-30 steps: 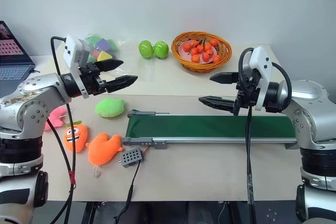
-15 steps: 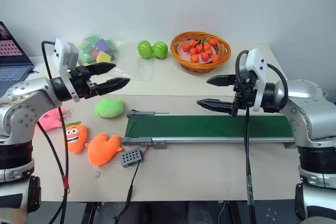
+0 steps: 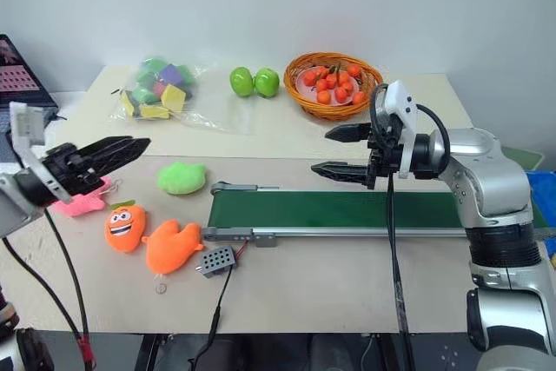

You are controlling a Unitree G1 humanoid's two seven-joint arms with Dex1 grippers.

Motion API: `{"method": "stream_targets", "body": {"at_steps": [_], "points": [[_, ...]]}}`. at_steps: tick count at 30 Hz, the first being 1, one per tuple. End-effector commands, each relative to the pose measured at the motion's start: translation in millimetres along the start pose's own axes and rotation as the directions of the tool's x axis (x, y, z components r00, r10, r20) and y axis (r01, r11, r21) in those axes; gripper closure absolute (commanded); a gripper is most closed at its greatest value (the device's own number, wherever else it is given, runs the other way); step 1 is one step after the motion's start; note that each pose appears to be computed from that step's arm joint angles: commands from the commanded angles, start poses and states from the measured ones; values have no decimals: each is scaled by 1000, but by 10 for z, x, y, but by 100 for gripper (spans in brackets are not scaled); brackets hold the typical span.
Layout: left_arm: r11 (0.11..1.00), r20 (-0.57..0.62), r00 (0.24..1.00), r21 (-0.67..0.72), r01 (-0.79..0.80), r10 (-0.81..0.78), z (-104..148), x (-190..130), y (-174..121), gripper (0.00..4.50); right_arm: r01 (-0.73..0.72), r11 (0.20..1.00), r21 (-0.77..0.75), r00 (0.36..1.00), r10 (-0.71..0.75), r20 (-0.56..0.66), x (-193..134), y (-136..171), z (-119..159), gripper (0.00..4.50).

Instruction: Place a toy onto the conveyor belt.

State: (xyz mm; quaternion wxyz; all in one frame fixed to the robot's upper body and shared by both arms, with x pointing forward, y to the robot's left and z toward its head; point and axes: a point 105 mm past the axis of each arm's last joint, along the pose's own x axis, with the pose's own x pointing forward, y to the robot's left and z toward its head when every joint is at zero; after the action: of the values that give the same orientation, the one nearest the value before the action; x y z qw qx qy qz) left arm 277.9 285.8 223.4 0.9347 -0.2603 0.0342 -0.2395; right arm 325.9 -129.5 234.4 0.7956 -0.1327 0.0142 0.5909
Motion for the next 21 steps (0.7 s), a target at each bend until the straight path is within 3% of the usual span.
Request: {"method": "stream_targets", "body": {"at_steps": [1,5,9,12,21], "points": [[988,33,995,-126,-92,97,-47,-297,193,2,-10,999,-52,1000,11,16,-15,-14,107,0],[945,-39,945,54,-322,324,-242,-543,496,2,-16,999,-50,1000,17,11,-15,-21,98,0],[911,-11,938,241,-334,347,-314,-552,514,2,-22,999,-47,1000,23,6,-13,-21,89,0],[870,-66,923,365,-331,379,-468,-499,537,2,-22,999,-47,1000,22,4,-21,-23,90,0],[796,-80,882,476,-375,464,-653,-394,794,2,-10,999,-49,1000,10,-1,-55,-10,98,0]]}}
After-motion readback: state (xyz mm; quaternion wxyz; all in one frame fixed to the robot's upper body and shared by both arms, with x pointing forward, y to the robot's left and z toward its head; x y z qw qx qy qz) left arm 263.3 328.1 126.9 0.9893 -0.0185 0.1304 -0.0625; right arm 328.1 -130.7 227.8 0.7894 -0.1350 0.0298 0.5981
